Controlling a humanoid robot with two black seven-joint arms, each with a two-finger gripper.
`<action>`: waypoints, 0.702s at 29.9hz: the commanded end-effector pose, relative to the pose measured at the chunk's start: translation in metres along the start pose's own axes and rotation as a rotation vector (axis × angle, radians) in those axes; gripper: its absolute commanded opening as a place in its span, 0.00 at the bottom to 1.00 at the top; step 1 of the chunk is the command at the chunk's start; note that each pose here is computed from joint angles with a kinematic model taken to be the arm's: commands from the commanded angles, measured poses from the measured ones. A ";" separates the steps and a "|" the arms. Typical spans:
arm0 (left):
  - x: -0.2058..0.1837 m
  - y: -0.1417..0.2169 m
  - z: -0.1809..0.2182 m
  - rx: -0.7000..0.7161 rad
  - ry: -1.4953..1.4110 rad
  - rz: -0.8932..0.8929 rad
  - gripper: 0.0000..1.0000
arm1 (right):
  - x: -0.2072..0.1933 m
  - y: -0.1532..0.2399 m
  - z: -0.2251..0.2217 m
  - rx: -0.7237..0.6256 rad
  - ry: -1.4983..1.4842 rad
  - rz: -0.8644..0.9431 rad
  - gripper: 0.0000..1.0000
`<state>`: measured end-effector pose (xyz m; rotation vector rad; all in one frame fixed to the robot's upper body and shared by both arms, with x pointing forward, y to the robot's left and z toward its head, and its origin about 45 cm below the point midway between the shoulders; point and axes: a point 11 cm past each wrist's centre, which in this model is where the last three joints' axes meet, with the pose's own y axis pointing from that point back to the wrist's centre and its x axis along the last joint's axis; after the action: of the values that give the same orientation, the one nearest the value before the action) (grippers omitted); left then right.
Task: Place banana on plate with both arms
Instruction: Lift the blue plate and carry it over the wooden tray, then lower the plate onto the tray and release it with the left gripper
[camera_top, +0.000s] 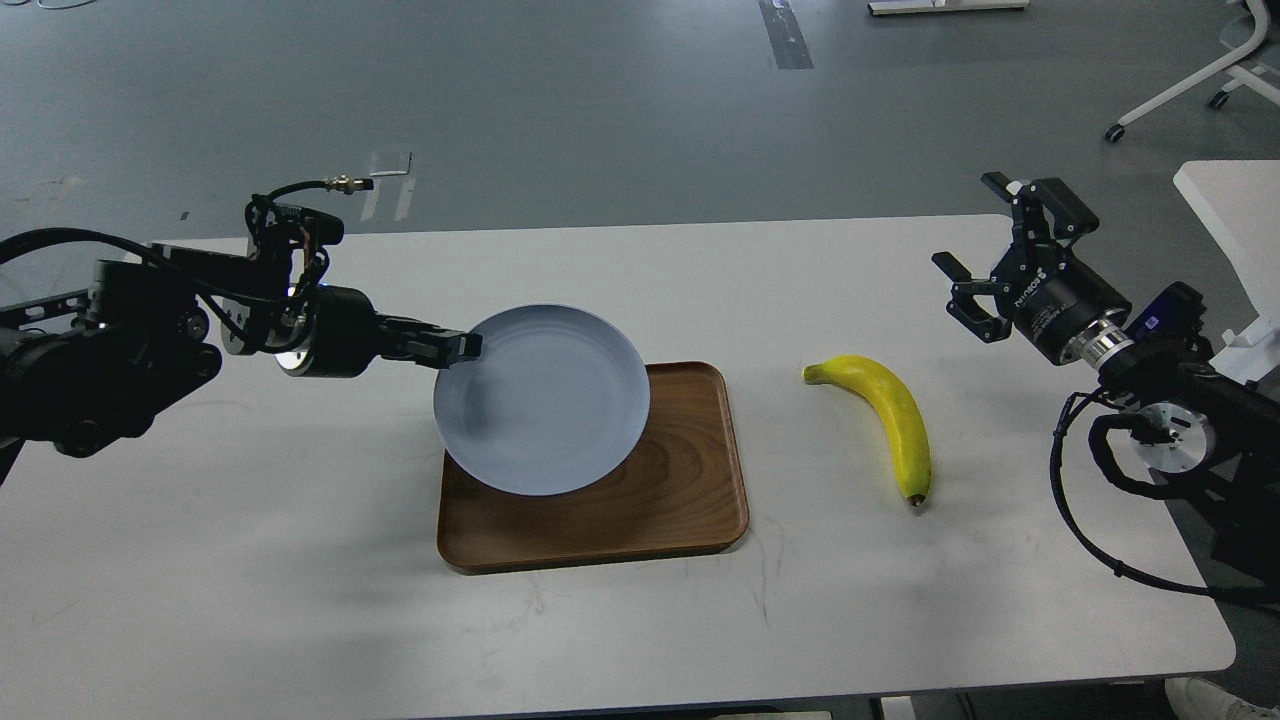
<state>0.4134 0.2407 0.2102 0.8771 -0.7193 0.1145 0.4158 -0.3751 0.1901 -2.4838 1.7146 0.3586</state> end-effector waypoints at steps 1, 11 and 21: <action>0.006 -0.030 0.018 -0.016 -0.044 -0.046 0.00 | 0.007 0.004 -0.004 0.002 0.009 0.013 1.00; -0.001 -0.077 0.030 0.003 -0.053 -0.097 0.00 | 0.012 0.009 -0.008 0.008 0.014 0.026 1.00; -0.016 -0.084 0.016 0.050 -0.038 -0.122 0.00 | 0.012 0.009 -0.006 0.005 0.012 0.027 1.00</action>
<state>0.4257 0.1748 0.1561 0.9635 -0.7090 0.0049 0.4122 -0.3912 0.1941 -2.4665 1.7536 0.3411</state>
